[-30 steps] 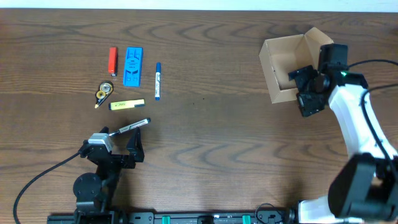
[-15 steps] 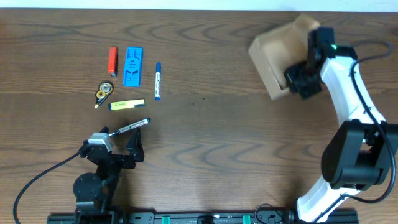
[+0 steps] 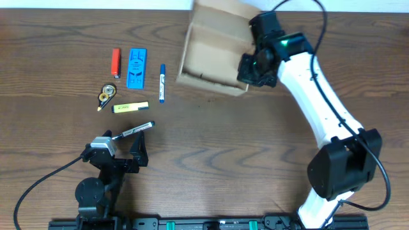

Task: Pack container
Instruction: 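Move the right gripper to the cardboard box and hook its inner wall, then drag the box with the right gripper toward the table center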

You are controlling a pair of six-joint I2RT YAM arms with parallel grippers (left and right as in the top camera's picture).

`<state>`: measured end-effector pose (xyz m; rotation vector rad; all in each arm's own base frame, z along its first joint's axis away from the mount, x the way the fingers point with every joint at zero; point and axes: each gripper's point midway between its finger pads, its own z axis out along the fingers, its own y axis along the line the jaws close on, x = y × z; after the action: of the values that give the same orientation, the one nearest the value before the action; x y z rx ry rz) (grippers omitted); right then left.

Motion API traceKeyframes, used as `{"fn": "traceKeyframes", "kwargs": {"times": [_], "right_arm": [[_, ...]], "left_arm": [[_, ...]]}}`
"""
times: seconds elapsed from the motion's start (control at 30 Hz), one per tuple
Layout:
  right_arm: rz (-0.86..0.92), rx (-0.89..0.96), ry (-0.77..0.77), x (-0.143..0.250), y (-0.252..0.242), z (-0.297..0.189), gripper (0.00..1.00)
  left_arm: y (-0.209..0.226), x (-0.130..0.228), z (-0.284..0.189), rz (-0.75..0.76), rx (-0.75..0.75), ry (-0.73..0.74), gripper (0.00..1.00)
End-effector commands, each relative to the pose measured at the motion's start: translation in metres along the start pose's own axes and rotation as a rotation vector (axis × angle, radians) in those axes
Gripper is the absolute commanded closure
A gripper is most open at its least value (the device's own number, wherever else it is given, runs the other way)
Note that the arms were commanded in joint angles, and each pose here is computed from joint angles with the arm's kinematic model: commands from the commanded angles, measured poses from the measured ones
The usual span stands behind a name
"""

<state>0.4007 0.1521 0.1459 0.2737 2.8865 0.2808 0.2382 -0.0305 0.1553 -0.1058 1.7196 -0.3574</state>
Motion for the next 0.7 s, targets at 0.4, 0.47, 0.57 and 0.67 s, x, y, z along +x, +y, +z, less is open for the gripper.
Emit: {"fn": "traceKeyframes", "kwargs": {"times": [0.4, 0.47, 0.57, 0.67], "right_arm": [[-0.136, 0.159, 0.120, 0.014, -0.036, 0.029, 0.99], [-0.136, 0.159, 0.119, 0.013, -0.036, 0.030, 0.99], [-0.141, 0.159, 0.120, 0.013, -0.035, 0.030, 0.98], [-0.141, 0.159, 0.120, 0.013, -0.035, 0.030, 0.68]], "left_arm": [[0.007, 0.014, 0.003, -0.013, -0.022, 0.028, 0.05], [0.007, 0.014, 0.003, -0.013, -0.022, 0.028, 0.05], [0.007, 0.014, 0.003, -0.013, -0.022, 0.028, 0.04], [0.007, 0.014, 0.003, -0.013, -0.022, 0.028, 0.05]]}}
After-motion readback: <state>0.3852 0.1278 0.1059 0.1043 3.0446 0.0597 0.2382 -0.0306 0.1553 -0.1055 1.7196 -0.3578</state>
